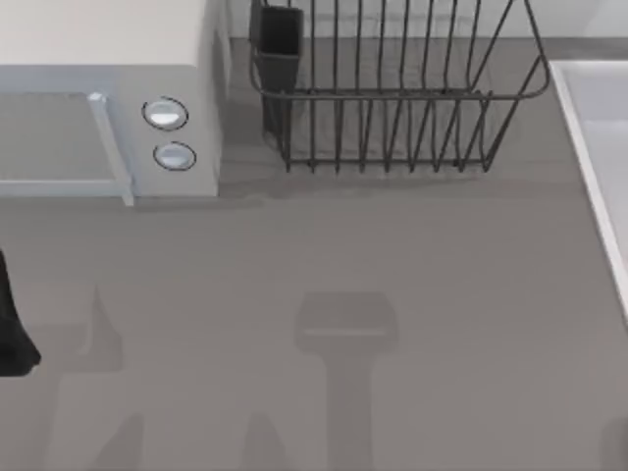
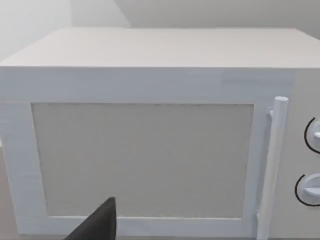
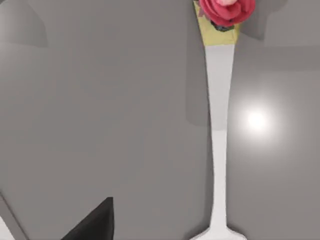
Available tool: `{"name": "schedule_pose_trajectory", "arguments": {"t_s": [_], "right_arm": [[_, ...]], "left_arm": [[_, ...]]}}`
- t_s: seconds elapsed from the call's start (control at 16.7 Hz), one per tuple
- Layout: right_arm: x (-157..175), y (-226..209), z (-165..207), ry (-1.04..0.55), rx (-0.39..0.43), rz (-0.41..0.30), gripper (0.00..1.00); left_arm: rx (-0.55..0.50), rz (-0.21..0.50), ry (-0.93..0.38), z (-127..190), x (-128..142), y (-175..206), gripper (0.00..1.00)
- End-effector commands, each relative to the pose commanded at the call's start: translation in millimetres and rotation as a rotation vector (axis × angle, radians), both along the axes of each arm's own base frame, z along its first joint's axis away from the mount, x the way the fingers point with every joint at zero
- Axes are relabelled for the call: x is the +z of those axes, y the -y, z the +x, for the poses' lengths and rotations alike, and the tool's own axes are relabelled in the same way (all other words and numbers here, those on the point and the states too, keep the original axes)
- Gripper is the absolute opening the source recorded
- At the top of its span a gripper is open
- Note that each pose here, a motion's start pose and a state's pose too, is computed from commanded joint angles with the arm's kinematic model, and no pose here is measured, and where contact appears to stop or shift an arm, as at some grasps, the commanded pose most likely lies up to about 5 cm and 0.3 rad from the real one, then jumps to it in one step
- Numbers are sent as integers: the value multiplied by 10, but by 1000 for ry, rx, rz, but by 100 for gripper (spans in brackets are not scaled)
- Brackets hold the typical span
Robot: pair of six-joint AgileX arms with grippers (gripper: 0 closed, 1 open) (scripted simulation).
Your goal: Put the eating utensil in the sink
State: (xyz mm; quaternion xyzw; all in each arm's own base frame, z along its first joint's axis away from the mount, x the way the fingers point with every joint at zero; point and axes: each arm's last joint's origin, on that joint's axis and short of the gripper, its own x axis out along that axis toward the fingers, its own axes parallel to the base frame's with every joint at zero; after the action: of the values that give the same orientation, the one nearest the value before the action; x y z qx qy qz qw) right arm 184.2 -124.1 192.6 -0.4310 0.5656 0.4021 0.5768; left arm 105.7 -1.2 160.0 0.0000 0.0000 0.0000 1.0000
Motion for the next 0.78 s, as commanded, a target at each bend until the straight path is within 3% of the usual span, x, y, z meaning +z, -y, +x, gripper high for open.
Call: {"name": "schedule_pose_trajectory", "arguments": {"t_s": [0.18, 0.54, 0.78], "right_arm": [[4, 94, 38, -34, 50, 26, 100], [-3, 90, 42, -34, 57, 27, 100], [-274, 118, 75, -37, 53, 29, 100]], "left_arm": [[0, 0, 0, 0, 0, 0, 100], [0, 0, 0, 0, 0, 0, 100], [0, 0, 0, 0, 0, 0, 100]]}}
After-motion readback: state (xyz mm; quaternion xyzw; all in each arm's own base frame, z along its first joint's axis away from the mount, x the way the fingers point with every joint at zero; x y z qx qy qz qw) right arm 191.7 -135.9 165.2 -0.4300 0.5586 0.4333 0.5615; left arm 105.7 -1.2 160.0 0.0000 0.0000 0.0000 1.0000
